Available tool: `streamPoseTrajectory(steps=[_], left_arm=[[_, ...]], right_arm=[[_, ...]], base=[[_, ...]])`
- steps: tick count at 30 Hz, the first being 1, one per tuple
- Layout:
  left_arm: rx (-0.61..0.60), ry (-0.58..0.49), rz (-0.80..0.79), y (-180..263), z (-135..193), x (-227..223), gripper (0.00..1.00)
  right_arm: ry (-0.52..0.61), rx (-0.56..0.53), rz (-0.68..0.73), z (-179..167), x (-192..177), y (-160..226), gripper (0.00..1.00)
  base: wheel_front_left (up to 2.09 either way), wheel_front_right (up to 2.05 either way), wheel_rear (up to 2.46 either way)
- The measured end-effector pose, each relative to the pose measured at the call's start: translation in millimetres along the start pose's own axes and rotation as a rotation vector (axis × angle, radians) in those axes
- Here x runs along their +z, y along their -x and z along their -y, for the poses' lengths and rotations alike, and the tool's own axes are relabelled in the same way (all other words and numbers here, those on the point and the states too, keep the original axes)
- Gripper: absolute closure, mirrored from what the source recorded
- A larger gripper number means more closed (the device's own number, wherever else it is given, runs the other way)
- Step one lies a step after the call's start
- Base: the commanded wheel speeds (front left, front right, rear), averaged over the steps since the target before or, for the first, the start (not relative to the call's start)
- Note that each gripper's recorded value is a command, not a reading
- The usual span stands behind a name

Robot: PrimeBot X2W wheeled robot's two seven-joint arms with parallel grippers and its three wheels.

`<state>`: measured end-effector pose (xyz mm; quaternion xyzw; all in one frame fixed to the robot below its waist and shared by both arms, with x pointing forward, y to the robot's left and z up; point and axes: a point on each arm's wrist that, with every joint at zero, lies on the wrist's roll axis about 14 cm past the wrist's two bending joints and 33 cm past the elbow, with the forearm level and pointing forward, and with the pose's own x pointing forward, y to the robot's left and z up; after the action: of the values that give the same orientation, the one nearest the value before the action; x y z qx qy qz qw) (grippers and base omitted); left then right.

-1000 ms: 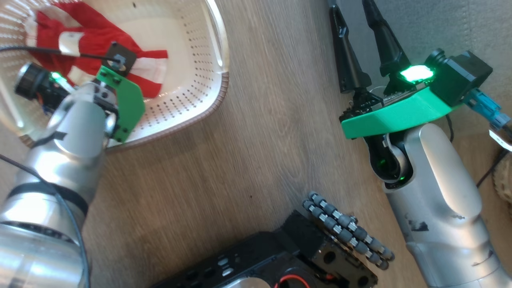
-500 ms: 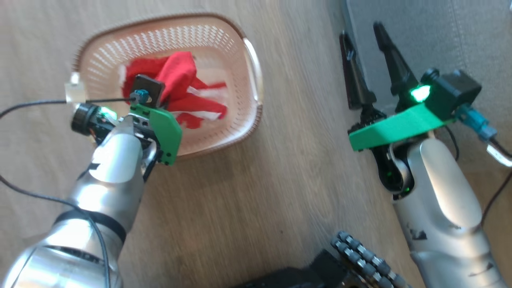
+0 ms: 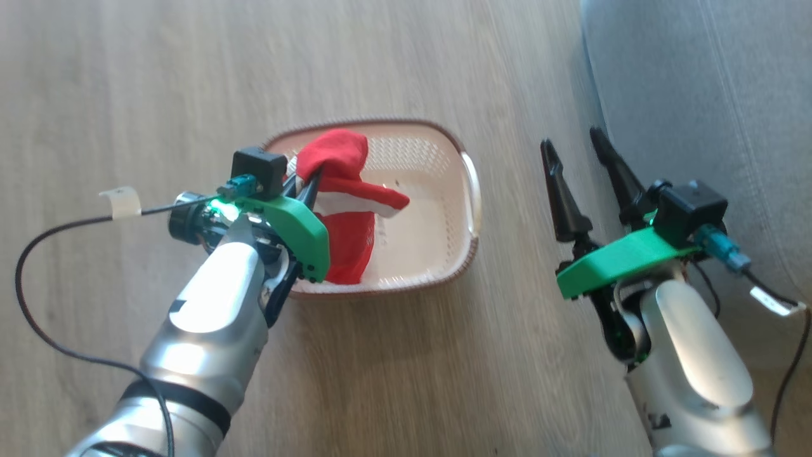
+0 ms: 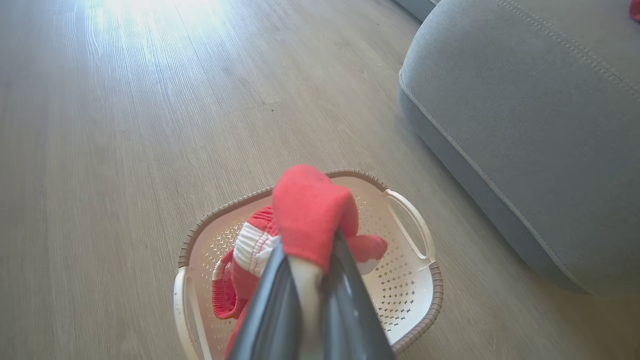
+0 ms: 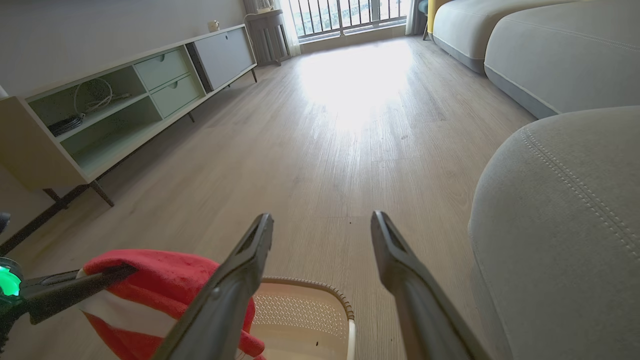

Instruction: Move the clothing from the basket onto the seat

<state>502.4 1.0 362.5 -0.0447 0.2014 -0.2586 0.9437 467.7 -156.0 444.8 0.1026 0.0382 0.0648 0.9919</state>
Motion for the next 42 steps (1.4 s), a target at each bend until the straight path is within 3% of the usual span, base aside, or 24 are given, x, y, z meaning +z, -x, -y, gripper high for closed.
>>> streamPoseTrajectory(steps=[9,20,35,42], left_arm=[[0.053,-0.002,0.211,46.6,2.1,76.9,1.0],[0.066,-0.048,0.401,101.8,17.6,140.1,1.0],[0.015,-0.114,0.518,123.2,41.8,182.2,1.0],[-0.025,-0.15,0.57,126.6,56.4,204.9,1.0]], right_arm=[[-0.013,0.063,0.018,-31.2,12.4,22.4,0.0],[-0.013,0.109,0.047,-54.2,25.8,52.9,0.0],[-0.012,0.127,0.042,-62.5,23.2,68.3,0.0],[0.004,0.22,0.013,-92.3,14.5,67.9,0.0]], base=[[0.0,0.0,0.0],[0.0,0.0,0.0],[0.0,0.0,0.0],[0.0,0.0,0.0]])
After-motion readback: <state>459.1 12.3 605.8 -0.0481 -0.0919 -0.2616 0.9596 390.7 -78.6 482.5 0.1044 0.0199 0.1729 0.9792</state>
